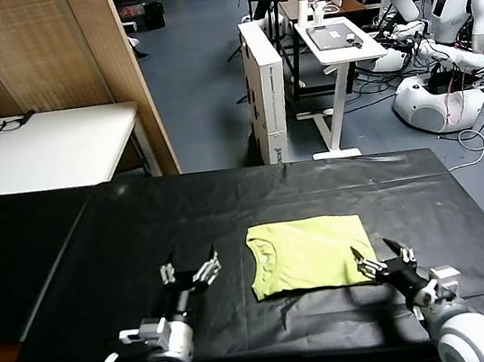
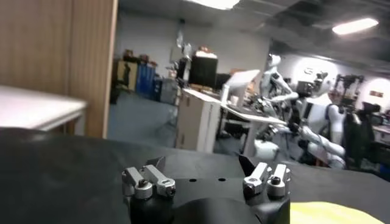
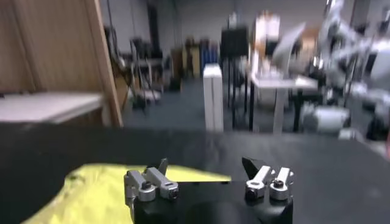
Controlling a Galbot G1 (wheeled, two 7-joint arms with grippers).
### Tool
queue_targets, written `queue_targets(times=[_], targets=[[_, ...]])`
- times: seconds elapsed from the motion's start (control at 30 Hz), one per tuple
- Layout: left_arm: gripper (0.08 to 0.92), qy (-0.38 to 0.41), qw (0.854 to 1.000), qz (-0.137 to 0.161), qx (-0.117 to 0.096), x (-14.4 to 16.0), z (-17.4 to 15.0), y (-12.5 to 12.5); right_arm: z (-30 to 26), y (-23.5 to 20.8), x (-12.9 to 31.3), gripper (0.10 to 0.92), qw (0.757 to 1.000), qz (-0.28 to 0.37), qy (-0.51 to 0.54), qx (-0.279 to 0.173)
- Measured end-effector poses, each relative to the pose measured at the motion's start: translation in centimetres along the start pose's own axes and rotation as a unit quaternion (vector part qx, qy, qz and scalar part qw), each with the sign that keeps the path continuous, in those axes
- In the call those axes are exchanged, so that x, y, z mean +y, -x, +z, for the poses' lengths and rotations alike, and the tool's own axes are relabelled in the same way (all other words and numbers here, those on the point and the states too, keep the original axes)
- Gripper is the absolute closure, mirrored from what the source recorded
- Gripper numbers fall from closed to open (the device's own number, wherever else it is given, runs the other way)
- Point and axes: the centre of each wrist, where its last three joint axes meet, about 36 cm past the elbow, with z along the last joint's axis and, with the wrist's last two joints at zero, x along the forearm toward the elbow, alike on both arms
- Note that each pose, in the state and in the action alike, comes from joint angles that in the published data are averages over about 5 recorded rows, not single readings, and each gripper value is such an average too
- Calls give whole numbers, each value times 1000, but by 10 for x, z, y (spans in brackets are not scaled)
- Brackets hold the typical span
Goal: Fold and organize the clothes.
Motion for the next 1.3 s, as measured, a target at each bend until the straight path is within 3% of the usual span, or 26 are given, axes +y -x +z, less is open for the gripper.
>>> queue_targets(times=[0.2, 0.4, 0.73, 1.3], targets=[[92, 16, 1000, -11, 22, 23, -3, -22, 1, -23, -1, 115, 993, 2, -42, -106], [92, 35, 997, -23, 60, 44, -8, -53, 0, -47, 4, 115, 987, 17, -72, -145], [92, 52, 990, -47, 123, 59, -15, -107, 16, -94, 19, 115, 991, 42, -65, -105], [92, 57, 985, -64, 148, 61, -26, -144, 38, -131, 35, 115, 995, 70, -56, -35]])
